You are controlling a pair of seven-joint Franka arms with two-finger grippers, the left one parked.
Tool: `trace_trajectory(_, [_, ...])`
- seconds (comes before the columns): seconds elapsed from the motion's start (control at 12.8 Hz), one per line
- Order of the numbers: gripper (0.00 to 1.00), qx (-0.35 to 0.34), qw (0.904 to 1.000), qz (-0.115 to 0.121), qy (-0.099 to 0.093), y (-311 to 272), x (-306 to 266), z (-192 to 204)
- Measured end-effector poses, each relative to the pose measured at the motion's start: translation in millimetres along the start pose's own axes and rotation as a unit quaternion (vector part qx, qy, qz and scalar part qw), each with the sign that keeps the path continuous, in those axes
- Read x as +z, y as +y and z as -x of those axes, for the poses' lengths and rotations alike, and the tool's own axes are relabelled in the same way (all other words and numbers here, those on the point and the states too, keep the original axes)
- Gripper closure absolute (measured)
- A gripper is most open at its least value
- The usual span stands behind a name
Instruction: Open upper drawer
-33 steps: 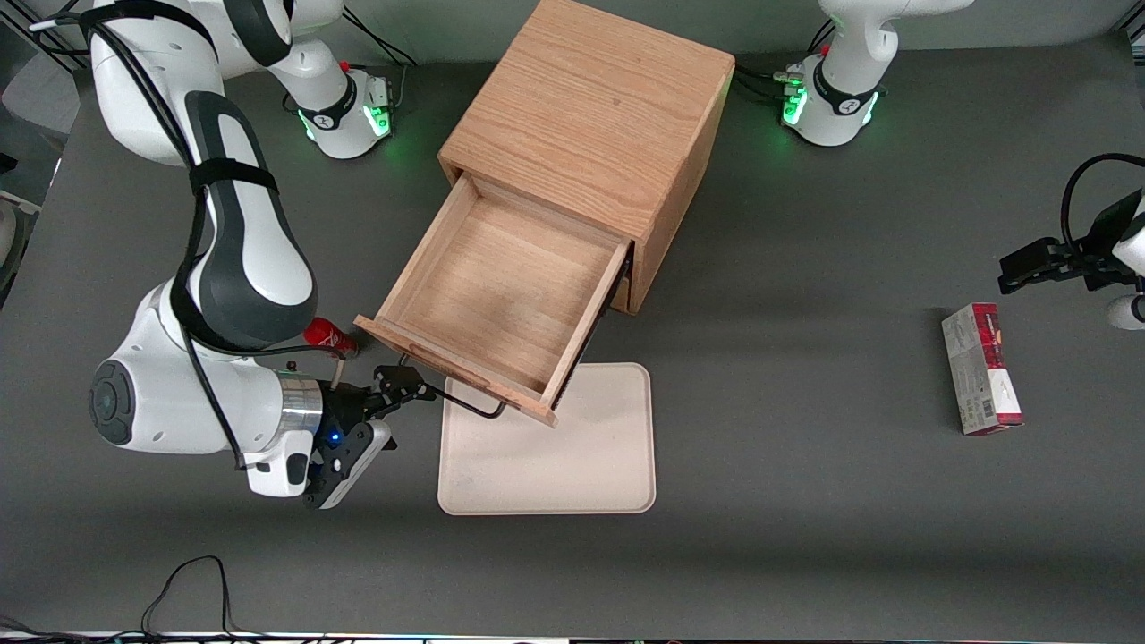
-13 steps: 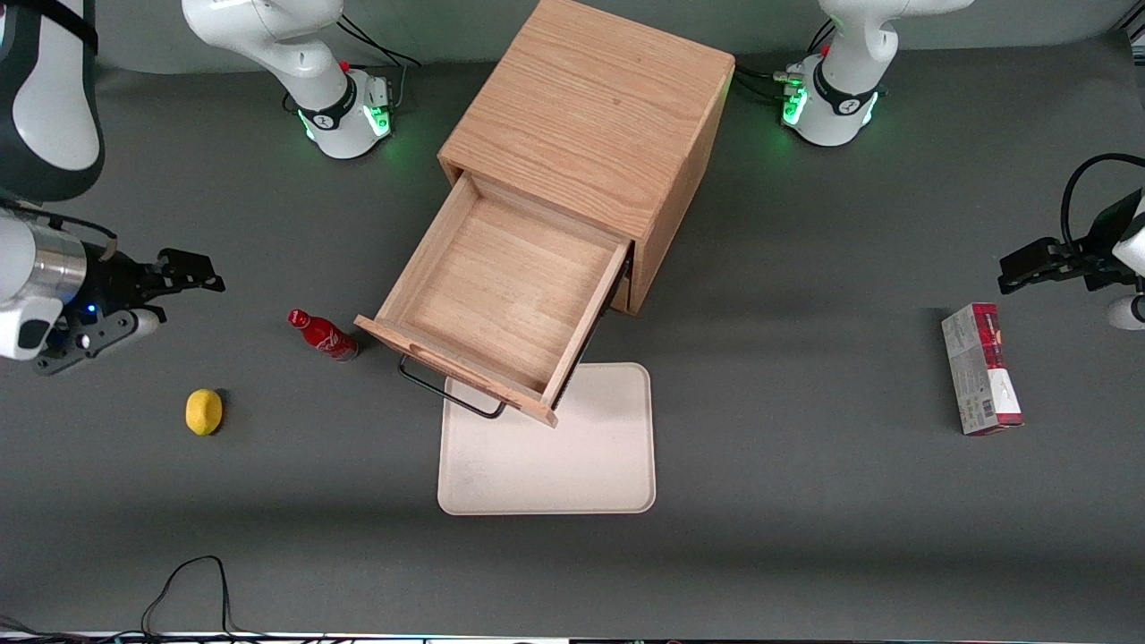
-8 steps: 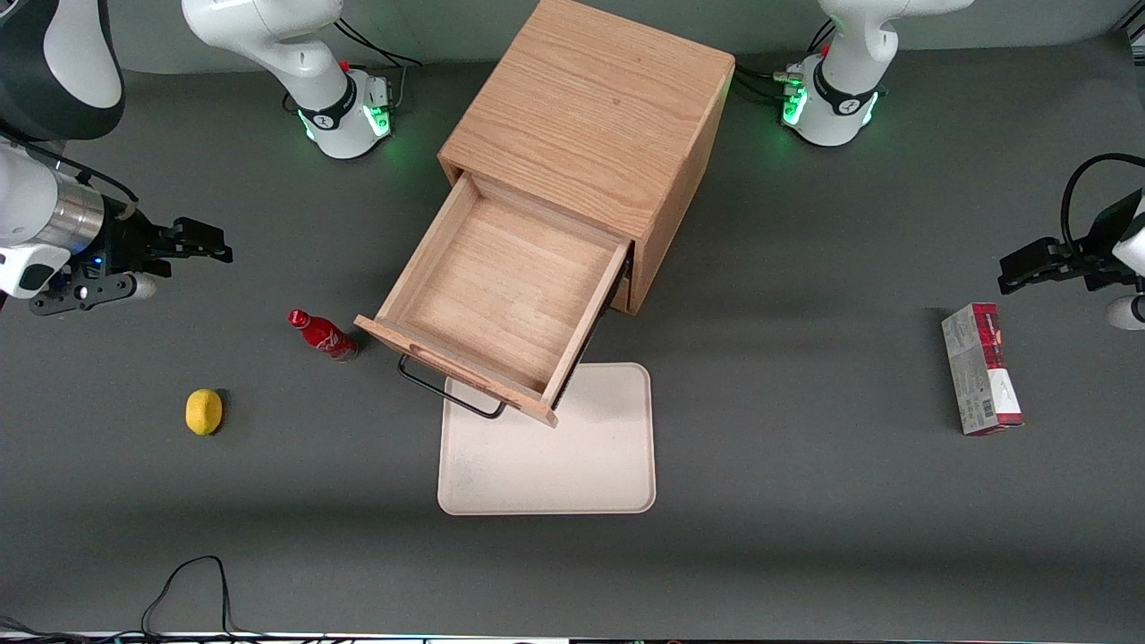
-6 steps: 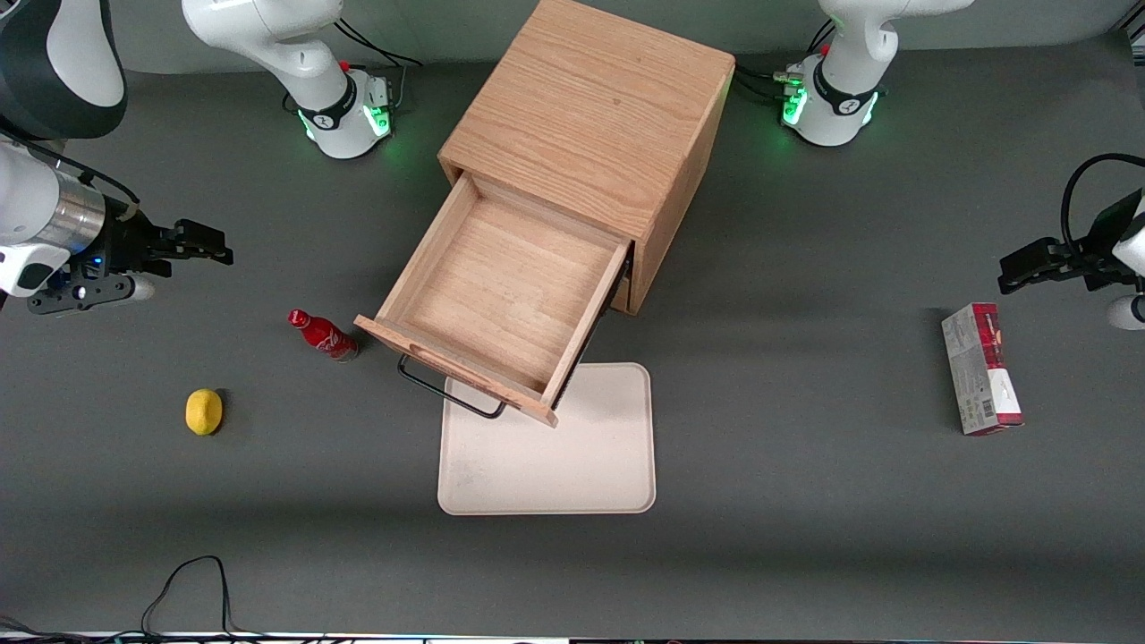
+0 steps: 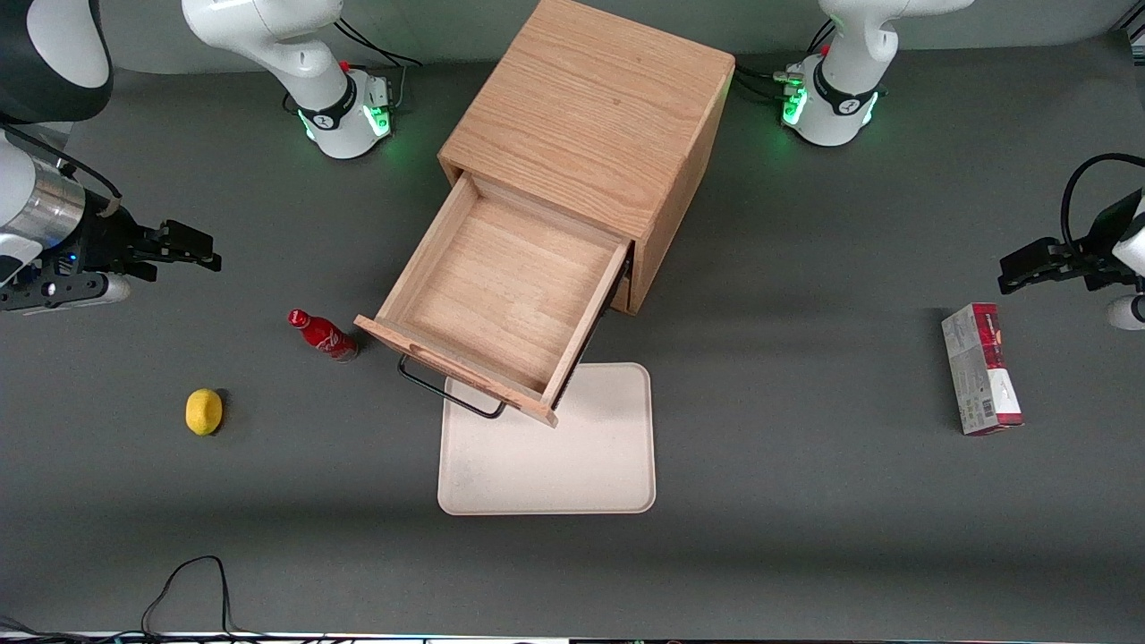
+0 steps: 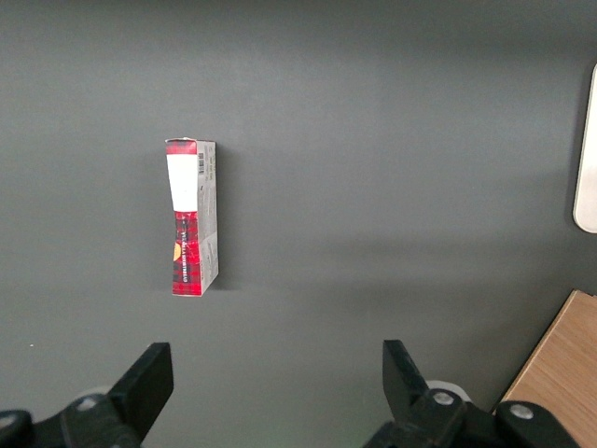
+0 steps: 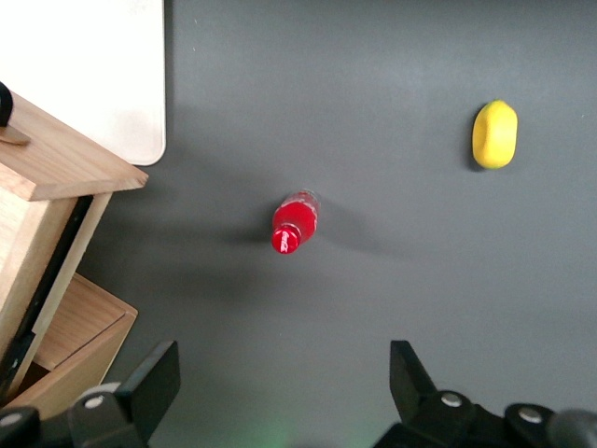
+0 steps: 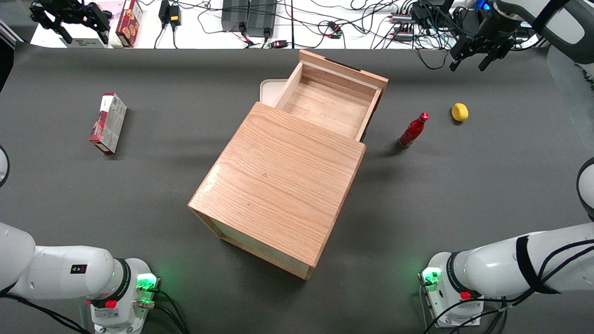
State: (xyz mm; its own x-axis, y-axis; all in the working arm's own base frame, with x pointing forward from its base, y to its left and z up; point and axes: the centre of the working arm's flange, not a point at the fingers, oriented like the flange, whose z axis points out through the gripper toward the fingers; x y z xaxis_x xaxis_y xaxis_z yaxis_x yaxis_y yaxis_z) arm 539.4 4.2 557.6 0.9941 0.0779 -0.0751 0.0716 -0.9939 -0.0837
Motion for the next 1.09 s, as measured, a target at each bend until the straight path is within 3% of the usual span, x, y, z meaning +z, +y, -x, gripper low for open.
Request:
trace_trajectory(0.23, [0.0, 0.005, 0.9996, 0.002, 0.028, 2.5, -5.5, -4.2])
trace_trajectory(1.09, [0.0, 0.008, 0.9995, 0.003, 0.029, 1.3, -6.1, -10.8])
